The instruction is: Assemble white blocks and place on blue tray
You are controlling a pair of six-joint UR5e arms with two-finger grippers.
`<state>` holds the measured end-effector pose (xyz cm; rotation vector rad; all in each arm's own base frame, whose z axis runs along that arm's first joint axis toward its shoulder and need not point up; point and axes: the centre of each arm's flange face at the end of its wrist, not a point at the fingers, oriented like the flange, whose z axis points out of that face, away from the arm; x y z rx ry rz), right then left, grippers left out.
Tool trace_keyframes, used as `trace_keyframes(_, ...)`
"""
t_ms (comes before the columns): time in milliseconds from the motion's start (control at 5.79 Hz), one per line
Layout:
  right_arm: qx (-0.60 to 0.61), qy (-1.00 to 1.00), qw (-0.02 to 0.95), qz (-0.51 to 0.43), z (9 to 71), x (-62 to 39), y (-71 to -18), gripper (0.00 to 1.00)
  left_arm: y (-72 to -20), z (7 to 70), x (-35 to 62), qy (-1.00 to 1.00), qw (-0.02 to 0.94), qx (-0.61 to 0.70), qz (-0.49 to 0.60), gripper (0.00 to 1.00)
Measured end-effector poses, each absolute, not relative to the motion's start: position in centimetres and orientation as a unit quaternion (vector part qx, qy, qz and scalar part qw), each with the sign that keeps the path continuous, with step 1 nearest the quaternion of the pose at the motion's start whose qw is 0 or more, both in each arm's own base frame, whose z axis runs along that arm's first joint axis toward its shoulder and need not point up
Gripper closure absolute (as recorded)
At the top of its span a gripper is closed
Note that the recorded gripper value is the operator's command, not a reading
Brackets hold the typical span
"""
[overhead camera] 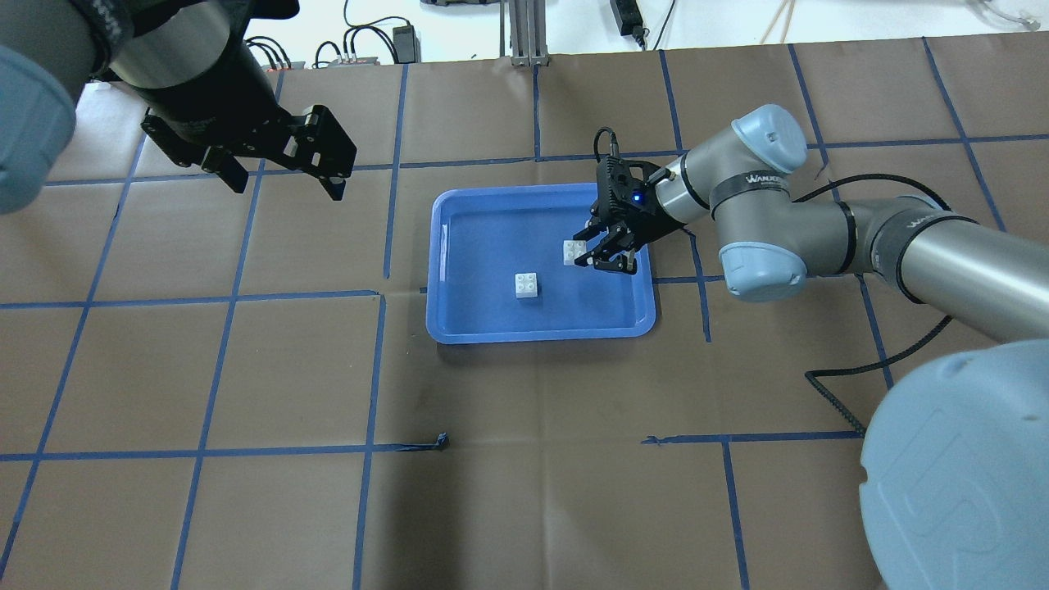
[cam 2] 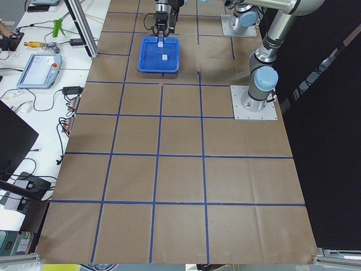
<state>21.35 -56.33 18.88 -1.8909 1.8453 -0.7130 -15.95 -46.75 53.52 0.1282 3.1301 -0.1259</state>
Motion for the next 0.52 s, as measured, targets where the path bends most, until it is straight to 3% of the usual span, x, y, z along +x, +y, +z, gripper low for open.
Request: trace_keyframes(519,-0.675,0.663,0.212,-0.247,16.5,23.8,-55.3,0.64,-46.5,53.3,-15.5,0.999,0.002,-0.003,-0.039,0.01)
